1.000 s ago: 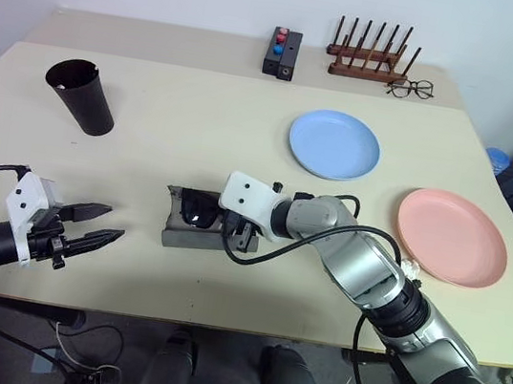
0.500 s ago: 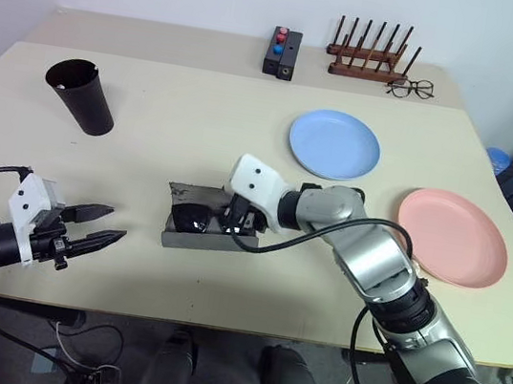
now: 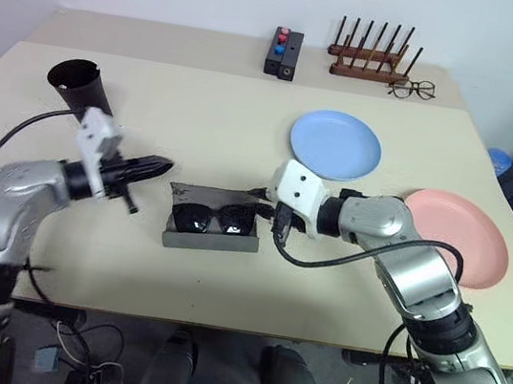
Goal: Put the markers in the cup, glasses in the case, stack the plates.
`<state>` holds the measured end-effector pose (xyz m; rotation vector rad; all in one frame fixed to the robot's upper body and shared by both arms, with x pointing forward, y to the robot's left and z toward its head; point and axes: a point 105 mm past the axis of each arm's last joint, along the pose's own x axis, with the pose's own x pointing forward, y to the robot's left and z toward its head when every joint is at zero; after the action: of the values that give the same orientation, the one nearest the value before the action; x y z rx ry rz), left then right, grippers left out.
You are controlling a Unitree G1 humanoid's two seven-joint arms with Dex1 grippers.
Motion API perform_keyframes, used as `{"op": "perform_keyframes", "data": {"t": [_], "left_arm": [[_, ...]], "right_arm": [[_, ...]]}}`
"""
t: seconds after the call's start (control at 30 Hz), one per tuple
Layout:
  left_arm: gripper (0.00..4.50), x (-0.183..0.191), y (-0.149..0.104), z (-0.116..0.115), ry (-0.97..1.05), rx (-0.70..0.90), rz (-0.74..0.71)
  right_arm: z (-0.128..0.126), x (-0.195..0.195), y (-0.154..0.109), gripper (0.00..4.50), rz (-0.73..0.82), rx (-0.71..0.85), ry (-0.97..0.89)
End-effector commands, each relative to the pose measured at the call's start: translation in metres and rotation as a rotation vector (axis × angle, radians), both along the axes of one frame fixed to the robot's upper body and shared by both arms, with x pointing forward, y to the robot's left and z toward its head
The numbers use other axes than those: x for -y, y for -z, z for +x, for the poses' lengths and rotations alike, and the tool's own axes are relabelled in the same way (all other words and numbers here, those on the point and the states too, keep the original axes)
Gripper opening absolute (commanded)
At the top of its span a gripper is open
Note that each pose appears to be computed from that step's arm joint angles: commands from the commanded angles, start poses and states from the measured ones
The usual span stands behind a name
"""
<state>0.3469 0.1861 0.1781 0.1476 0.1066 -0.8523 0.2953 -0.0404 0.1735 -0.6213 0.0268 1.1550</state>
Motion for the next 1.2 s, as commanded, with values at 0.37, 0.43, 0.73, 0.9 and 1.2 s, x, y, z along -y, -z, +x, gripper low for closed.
{"op": "perform_keyframes", "data": {"t": [0.37,0.43,0.73,0.9,1.2], "left_arm": [[0.05,0.051,0.031,-0.015,0.417,-0.264,0.234],[0.05,0.049,0.034,-0.024,0.463,-0.272,0.26],[0.05,0.042,0.064,-0.055,0.522,-0.317,0.381],[0.05,0.054,0.042,-0.038,0.402,-0.12,0.23],[0.0,0.052,0.008,-0.063,0.285,-0.017,-0.009]], "right_arm": [[-0.021,0.024,-0.02,0.76,0.138,0.085,-0.001],[-0.02,0.029,-0.019,0.76,0.135,0.083,0.022],[-0.015,0.036,-0.02,0.76,0.135,0.097,0.058],[-0.006,0.037,-0.019,0.76,0.138,0.085,0.09],[0.079,0.086,-0.011,2.1,-0.084,0.279,0.483]]}}
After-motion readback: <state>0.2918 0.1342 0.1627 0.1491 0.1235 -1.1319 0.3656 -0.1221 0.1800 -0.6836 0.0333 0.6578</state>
